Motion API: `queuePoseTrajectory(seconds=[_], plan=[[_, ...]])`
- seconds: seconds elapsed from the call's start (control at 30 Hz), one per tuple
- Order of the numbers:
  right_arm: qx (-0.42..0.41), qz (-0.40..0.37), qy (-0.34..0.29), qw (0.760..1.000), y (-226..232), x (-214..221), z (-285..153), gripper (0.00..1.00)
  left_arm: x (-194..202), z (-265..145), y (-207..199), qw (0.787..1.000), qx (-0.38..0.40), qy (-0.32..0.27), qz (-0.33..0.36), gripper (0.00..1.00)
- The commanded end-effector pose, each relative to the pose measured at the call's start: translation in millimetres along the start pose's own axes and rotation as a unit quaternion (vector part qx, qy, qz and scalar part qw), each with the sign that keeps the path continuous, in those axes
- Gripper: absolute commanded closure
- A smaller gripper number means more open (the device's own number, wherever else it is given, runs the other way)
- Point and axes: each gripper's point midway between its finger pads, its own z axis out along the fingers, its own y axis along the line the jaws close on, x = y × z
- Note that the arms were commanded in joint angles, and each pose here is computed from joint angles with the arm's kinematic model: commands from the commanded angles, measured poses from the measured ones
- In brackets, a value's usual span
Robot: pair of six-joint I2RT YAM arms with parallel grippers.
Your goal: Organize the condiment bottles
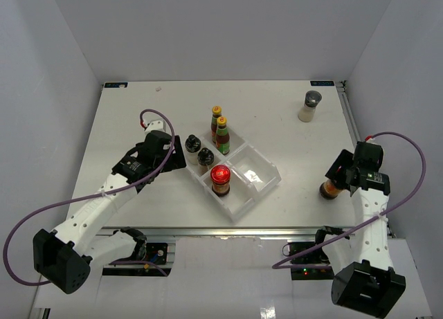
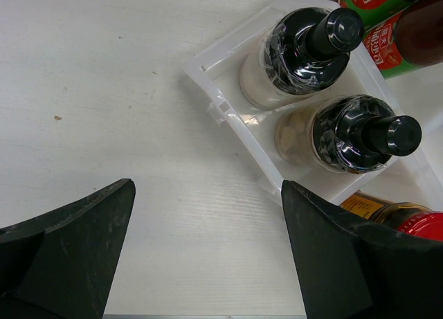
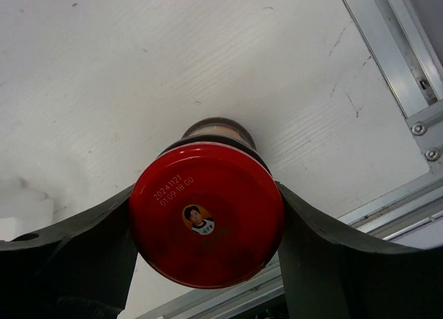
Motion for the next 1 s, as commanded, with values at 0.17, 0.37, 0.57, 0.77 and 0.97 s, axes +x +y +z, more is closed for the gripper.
queuePoseTrajectory(seconds=[0.17,0.37,0.57,0.77,0.97], plan=[[-0.182,-0.137,-0.124,0.966,102.5,-94.4,-82.0,0.92,-8.9,-8.5,-4.6,0.999,0.025,-0.022,-0.001,0.02],[-0.292,-0.206,-0.103,0.928,176.7,-66.7,-121.8,0.92,-12.1,-8.8,-6.7,0.999,0.027,-0.025,0.000,0.02],[-0.348,-0.256,-0.081,0.898,226.7,-26.0,-150.9,0.92,-14.4,-9.6,-4.9,0.999,0.023,-0.029,-0.001,0.02],[-0.381,-0.314,-0.062,0.867,261.1,25.0,-175.3,0.92,-12.7,-10.5,-1.9,0.999,0.019,-0.028,-0.001,0.02],[-0.414,-0.327,-0.055,0.847,282.5,53.0,-191.5,0.92,-14.3,-12.2,-2.0,0.999,0.021,-0.032,-0.008,0.02]])
